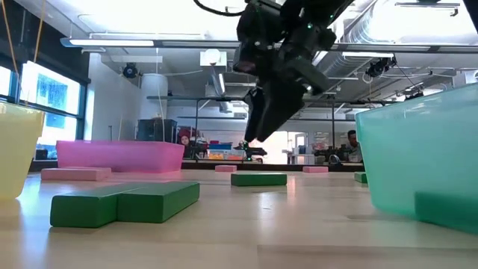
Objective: Sort blocks
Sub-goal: Put the green block into the light green bin
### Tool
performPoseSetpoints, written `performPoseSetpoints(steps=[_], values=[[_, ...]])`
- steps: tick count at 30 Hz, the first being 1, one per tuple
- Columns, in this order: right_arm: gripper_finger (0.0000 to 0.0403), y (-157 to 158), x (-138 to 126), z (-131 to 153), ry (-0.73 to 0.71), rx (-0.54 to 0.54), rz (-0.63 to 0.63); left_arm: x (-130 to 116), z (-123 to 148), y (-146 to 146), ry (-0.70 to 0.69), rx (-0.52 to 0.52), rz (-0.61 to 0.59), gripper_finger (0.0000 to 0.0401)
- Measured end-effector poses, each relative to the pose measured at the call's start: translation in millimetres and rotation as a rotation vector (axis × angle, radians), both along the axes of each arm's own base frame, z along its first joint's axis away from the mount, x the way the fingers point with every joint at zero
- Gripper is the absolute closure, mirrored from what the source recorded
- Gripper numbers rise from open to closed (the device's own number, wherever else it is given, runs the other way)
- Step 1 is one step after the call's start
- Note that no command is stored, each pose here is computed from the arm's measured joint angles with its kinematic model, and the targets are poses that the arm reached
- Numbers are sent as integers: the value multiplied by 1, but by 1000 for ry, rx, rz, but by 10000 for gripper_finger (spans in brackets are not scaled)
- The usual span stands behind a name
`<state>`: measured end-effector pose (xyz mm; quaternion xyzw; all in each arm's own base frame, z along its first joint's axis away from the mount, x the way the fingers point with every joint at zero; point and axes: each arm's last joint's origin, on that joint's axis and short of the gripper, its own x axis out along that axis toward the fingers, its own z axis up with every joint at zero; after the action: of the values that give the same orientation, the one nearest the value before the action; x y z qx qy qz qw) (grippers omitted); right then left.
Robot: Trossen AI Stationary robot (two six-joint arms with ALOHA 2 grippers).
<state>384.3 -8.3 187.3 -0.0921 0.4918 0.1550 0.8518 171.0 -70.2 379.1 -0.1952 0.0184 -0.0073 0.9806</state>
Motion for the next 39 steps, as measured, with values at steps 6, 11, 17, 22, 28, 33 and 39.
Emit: performPoseSetpoints(steps=[6,11,17,22,28,33,39], values=[[217,1,-3,-13,70,-47,108,8,-5,0,24,-27,43,161],[217,3,2,-28,91,-34,111,12,-6,3,30,-71,68,161],[218,4,5,-50,134,-37,148,12,-4,4,10,-81,74,161],[266,4,6,-54,163,-18,76,12,0,4,-29,-98,72,161],[381,-3,-9,-20,185,5,-85,12,6,5,-88,-11,85,161],[395,-5,-38,42,134,77,-214,12,13,9,-143,105,165,161],[398,39,-77,101,89,261,-328,15,14,16,-141,251,212,161]])
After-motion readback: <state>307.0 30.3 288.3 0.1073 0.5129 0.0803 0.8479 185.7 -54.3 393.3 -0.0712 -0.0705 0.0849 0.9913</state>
